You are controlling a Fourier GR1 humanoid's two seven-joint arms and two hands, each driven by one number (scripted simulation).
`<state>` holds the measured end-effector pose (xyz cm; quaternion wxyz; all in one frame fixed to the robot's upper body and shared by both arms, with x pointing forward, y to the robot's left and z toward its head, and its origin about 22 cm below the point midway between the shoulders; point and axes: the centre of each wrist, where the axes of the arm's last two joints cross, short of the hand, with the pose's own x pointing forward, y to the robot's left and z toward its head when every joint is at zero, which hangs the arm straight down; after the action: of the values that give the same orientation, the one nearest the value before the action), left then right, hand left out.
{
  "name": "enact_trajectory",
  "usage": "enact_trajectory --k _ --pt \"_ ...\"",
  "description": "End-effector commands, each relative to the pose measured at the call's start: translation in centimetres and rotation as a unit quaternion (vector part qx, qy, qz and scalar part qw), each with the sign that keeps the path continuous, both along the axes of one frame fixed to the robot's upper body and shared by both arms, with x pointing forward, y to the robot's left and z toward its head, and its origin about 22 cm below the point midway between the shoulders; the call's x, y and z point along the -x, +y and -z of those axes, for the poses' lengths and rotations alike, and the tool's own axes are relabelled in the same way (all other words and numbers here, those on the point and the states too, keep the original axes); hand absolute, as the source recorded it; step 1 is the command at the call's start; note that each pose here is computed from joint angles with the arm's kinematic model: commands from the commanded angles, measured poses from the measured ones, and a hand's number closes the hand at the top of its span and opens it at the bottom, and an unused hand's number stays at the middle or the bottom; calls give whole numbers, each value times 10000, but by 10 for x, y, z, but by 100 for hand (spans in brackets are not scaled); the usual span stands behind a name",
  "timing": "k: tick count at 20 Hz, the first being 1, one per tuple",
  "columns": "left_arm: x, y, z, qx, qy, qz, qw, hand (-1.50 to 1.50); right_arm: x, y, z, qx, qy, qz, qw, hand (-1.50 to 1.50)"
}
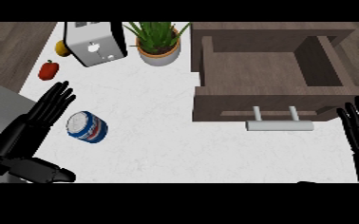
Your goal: Pick up the can, place it into the drawer and close the drawer
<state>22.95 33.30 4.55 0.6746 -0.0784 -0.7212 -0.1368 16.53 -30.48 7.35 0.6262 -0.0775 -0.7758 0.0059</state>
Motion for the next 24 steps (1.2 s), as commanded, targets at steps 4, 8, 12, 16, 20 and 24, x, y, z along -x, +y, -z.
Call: enact_trajectory --k 4,8,12,16,20,24 --pt "-13 14 22 32 13 -195 9998 -150 -2 -2 1 -24 72 4 10000 -150" --pt "6 39 26 -119 81 -227 9996 -150 5 11 16 53 -100 -23 9999 -150" --pt "-17 28 53 -236 137 -259 9993 -150 -3 23 11 47 -37 -82 9999 -150" --pt "17 51 77 -191 152 -229 9994 -150 7 20 3 50 -77 -15 10000 -150" --pt "-15 57 96 -208 209 -296 9991 -150 -8 15 14 23 -99 7 9999 -150" --pt "-12 52 93 -388 167 -300 9987 -150 -1 7 0 57 -118 -54 9999 -150"
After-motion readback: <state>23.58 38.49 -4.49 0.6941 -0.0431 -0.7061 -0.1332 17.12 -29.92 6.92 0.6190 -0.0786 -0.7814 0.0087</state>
